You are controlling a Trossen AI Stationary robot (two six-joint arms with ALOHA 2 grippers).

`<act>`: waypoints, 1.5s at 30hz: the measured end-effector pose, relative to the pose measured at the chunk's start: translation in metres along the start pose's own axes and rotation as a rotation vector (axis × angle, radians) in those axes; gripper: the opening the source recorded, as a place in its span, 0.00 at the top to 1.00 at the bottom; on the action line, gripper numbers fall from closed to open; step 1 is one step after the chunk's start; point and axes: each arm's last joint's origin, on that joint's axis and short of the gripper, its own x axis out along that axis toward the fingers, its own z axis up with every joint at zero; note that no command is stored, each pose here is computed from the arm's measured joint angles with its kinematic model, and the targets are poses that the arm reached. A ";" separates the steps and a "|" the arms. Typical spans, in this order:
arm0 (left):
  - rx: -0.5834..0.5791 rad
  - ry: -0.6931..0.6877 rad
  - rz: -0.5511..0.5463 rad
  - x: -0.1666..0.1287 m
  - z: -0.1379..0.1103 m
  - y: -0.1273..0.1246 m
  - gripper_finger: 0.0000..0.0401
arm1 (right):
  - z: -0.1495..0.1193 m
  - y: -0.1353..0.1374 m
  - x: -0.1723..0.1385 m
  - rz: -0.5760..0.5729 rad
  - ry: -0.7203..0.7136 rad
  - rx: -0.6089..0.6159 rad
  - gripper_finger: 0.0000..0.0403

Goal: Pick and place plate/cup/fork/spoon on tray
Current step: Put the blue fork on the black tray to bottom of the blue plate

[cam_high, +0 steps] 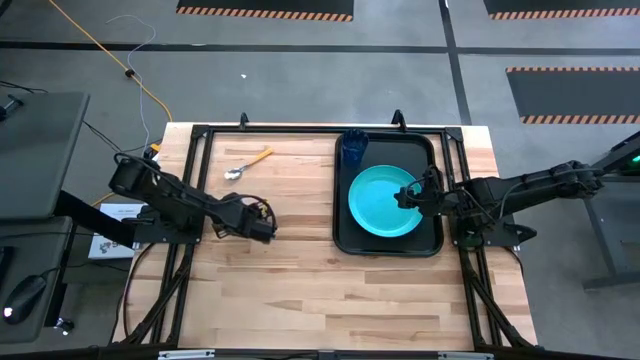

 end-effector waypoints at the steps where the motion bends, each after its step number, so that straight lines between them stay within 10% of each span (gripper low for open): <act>1: 0.005 -0.005 0.006 0.001 -0.001 0.000 0.56 | 0.000 0.000 0.000 0.000 0.000 0.000 0.43; 9: 0.025 -0.009 -0.053 -0.006 0.001 0.000 0.96 | 0.000 0.001 0.000 0.007 0.000 0.004 0.43; 17: 0.237 -0.037 -0.328 -0.060 0.031 -0.004 0.98 | 0.000 0.010 -0.001 0.098 0.012 -0.015 0.43; 28: 0.773 -0.055 -0.783 -0.155 0.058 -0.066 0.99 | 0.002 0.052 -0.014 0.569 0.087 -0.245 0.43; 36: 1.127 -0.144 -0.759 -0.163 0.034 -0.143 1.00 | 0.004 0.063 -0.011 0.610 -0.035 -0.163 0.43; 45: 1.147 -0.141 -0.785 -0.157 0.003 -0.198 1.00 | -0.004 0.069 0.013 0.487 -0.167 -0.151 0.43</act>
